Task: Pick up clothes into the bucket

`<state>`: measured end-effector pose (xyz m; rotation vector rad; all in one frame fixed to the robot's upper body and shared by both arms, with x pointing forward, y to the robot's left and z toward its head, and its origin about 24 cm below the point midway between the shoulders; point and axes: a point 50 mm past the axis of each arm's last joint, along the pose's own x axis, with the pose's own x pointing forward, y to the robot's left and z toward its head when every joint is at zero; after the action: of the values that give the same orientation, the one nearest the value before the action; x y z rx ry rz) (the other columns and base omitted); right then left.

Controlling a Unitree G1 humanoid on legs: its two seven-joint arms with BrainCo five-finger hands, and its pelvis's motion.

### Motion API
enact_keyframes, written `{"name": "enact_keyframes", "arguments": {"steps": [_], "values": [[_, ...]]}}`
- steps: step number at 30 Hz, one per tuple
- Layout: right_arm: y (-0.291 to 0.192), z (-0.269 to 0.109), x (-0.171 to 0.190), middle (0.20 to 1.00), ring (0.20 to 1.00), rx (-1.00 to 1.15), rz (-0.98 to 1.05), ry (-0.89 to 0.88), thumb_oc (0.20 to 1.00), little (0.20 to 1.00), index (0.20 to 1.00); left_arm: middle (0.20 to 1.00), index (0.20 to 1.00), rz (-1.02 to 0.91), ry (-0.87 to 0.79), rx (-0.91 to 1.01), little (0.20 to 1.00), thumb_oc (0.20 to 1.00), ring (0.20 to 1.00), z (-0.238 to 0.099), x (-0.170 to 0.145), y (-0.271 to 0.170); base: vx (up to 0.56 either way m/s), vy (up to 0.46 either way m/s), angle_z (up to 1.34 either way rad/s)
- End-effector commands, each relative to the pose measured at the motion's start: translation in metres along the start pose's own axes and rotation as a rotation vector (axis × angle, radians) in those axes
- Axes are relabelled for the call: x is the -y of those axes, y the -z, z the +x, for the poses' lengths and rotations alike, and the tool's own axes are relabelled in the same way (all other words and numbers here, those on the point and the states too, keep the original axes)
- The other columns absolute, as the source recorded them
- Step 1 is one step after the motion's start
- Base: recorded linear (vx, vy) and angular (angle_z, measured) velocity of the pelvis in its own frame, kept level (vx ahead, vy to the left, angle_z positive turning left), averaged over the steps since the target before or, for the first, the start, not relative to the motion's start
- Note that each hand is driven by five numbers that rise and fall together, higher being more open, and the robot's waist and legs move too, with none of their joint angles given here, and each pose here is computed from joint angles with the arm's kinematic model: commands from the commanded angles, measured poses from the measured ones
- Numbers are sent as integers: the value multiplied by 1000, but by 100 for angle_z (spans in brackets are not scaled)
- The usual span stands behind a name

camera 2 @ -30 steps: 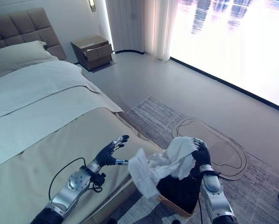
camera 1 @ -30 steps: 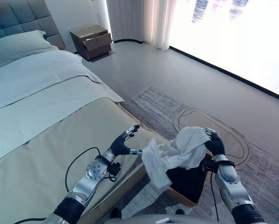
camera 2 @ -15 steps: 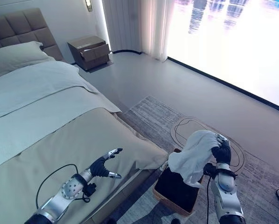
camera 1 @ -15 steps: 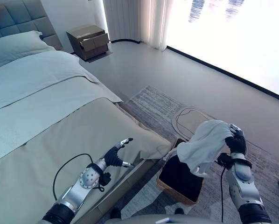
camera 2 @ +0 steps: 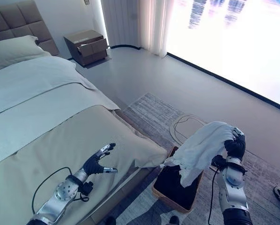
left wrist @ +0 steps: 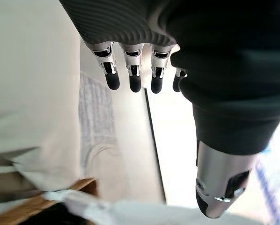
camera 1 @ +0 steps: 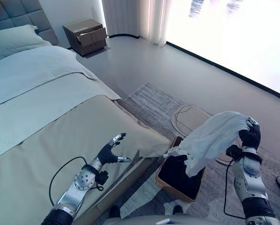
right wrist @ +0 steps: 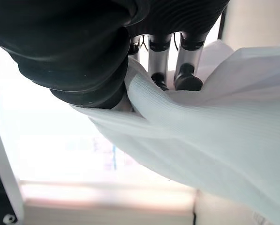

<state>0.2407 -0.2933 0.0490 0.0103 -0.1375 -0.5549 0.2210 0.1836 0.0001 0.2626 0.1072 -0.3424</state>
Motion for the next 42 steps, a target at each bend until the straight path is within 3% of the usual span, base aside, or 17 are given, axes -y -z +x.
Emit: {"name": "enact_keyframes", "arguments": {"steps": [1,15,27,42], "values": [[-57,29,-9,200,200,264,17,-16,200,200,200,1000,1000,-110,-115,149,1000,1000,1000,6,-16,-22,-61,-10,-6],[-75,52,-47,200,200,329,-42,-16,200,200,200,1000,1000,-220,-141,290,1000,1000,1000,10,-13,-46,-97,5,-13],[-68,77,-56,200,200,255,-157,27,200,200,200,1000,1000,-127,-136,490,1000,1000,1000,6,-16,-90,-111,-17,-2],[-161,131,-61,200,200,425,-228,135,200,200,200,1000,1000,-143,-123,547,1000,1000,1000,1,-10,-104,-74,16,3]]}}
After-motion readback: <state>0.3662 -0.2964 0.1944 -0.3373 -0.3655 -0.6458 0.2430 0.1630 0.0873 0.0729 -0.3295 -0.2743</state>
